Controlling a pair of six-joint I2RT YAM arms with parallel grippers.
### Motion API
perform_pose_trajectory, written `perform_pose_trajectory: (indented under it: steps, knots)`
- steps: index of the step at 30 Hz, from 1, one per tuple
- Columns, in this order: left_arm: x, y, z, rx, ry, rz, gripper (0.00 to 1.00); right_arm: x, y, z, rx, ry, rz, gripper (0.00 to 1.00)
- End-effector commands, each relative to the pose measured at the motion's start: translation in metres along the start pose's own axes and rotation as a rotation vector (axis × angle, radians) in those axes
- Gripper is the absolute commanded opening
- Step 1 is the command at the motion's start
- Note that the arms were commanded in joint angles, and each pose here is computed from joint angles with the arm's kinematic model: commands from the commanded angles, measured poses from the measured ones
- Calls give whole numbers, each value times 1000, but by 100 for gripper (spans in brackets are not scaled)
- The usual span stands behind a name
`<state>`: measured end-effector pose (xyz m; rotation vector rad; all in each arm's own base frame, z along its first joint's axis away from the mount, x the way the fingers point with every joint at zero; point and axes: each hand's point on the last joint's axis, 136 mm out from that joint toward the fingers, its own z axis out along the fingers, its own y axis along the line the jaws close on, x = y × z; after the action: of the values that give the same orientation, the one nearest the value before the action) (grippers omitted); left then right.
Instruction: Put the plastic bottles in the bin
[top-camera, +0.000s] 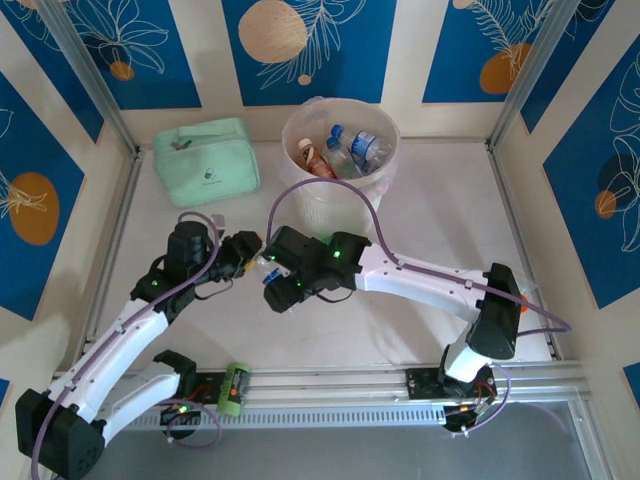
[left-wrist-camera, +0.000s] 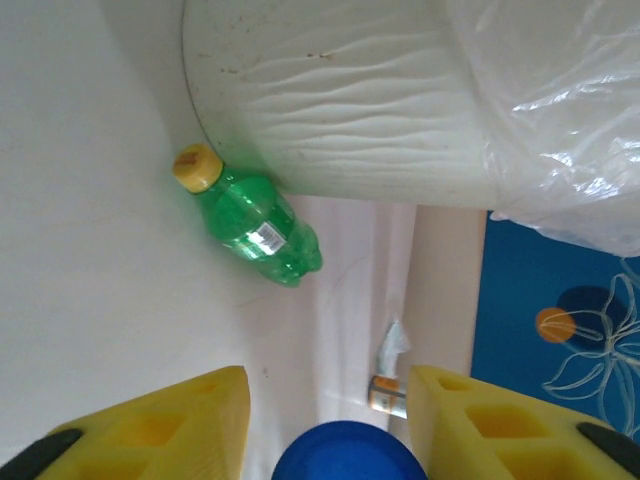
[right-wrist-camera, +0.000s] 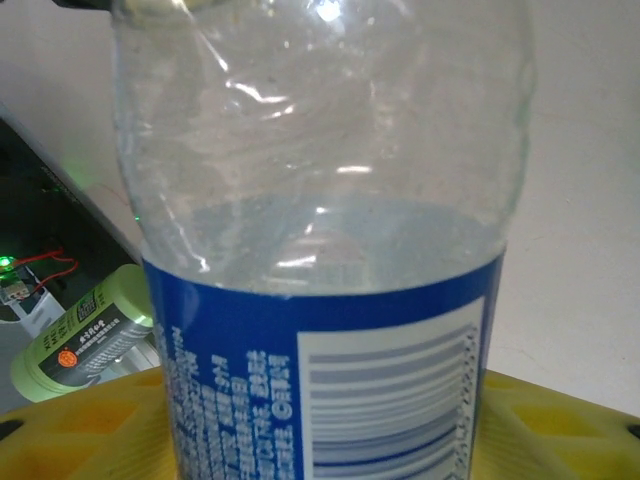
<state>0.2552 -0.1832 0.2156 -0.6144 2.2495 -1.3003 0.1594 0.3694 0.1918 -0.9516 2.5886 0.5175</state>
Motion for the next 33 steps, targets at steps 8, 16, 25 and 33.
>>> perform_pose_trajectory:
  steps: [8, 16, 25, 33]
  knots:
    - [3, -10, -3, 35, 16, 10, 12, -20, 14, -41, -78, -117, 54, 70]
    - [-8, -35, -3, 195, -39, -65, 5, -31, -11, -101, -147, -298, 258, 91]
    - [-22, -75, -15, 442, -100, -107, 1, -36, -23, -126, -512, -302, 519, 94]
    - [-30, -92, -21, 572, -126, -159, 0, -33, -13, -106, -575, -242, 530, 93]
